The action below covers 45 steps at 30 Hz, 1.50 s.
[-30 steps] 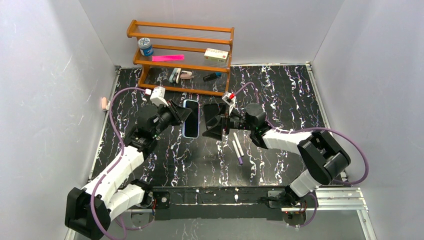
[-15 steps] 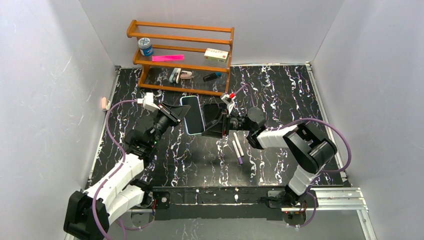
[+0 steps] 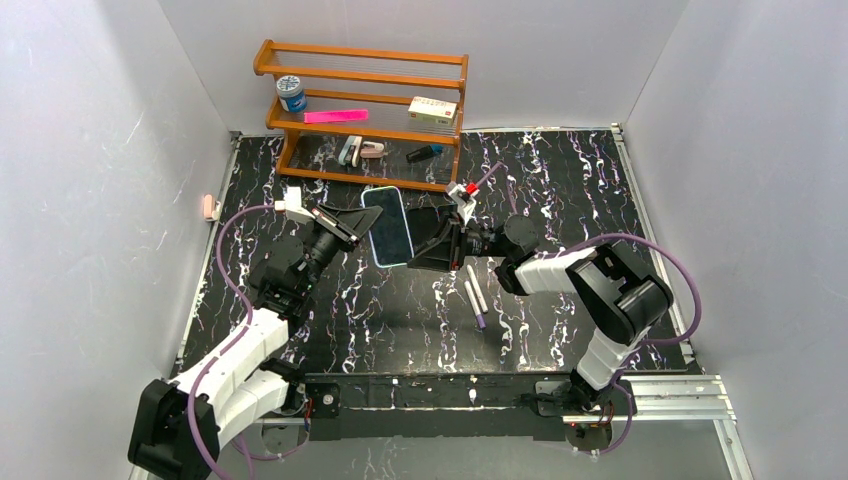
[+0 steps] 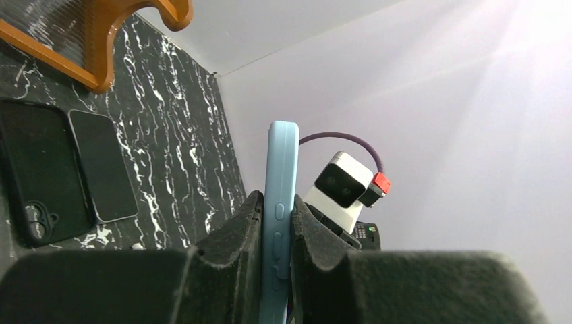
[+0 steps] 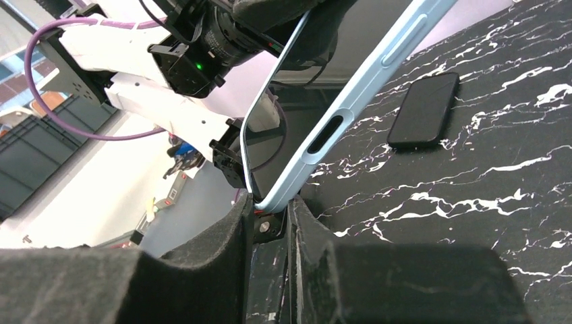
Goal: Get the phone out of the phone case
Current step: Remove the phone case from the phone.
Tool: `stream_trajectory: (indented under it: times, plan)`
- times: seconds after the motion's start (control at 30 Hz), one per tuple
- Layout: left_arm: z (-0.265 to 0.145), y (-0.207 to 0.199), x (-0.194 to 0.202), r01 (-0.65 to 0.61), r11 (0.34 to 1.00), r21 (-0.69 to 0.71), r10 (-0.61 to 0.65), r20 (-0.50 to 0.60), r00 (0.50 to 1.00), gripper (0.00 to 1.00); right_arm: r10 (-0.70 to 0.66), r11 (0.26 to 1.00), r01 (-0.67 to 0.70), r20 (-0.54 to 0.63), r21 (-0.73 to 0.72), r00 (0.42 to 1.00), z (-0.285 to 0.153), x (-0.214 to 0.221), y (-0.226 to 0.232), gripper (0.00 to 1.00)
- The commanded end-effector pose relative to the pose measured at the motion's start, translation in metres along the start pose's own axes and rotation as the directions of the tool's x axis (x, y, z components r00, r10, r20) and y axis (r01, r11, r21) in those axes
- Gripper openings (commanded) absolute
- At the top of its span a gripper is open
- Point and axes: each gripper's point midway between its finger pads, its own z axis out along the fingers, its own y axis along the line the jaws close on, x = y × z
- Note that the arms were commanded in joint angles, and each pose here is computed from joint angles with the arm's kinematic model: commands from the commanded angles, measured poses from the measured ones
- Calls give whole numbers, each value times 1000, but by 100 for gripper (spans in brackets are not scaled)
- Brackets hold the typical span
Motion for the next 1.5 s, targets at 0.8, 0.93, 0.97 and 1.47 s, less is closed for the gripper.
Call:
stream_trajectory:
  times: [0.8, 0.93, 0.97, 1.47]
  plan:
    - [-8, -80, 12, 207, 941, 269, -161, -183, 970, 0, -223, 966, 230, -75, 114, 972, 12, -32, -52, 1]
    - [-11, -80, 14, 203, 935, 291, -153, -185, 971, 0, -155, 954, 157, -28, 257, 988, 8, -44, -70, 5]
    - [-12, -80, 14, 202, 934, 296, -152, -183, 971, 0, -139, 949, 140, -25, 282, 990, 7, -44, -73, 7]
    - [-11, -41, -25, -61, 972, 228, 34, 117, 993, 0, -111, 896, 83, 39, 436, 993, -35, -46, -42, 45]
